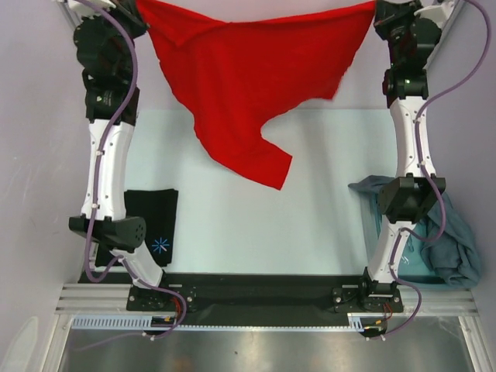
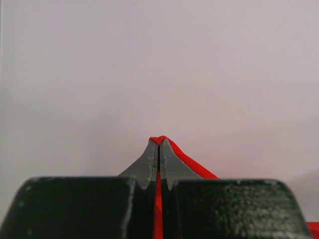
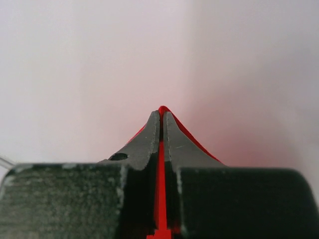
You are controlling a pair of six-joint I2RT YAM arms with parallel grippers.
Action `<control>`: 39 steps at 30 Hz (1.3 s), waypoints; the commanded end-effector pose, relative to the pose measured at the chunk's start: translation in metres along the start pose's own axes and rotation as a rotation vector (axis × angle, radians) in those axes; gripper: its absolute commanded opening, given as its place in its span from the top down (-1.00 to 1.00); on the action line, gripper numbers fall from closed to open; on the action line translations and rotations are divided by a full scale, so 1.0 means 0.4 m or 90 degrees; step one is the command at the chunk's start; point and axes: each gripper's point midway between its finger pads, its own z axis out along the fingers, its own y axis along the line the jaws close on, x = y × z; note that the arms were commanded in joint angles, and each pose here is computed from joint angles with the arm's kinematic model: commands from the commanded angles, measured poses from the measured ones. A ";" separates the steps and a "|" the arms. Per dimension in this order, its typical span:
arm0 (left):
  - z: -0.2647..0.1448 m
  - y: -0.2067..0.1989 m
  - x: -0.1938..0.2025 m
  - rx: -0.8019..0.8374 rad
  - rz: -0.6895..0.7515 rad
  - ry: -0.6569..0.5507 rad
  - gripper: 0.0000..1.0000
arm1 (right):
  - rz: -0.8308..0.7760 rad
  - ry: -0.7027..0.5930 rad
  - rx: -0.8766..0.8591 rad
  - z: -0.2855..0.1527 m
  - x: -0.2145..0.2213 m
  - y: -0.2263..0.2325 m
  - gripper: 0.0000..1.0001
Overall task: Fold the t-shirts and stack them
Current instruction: Flatten the tshirt out
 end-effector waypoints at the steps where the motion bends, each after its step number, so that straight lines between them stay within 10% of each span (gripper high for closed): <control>1: -0.109 -0.063 -0.357 0.046 -0.009 -0.223 0.99 | -0.017 -0.141 -0.076 -0.066 -0.231 0.164 1.00; 17: -0.422 -0.102 -0.704 0.102 -0.089 -0.422 0.99 | -0.047 -0.250 -0.170 -0.347 -0.468 0.404 1.00; 39: 0.004 -0.056 -0.379 0.056 -0.129 -0.384 0.99 | -0.040 -0.254 -0.102 -0.141 -0.434 0.237 1.00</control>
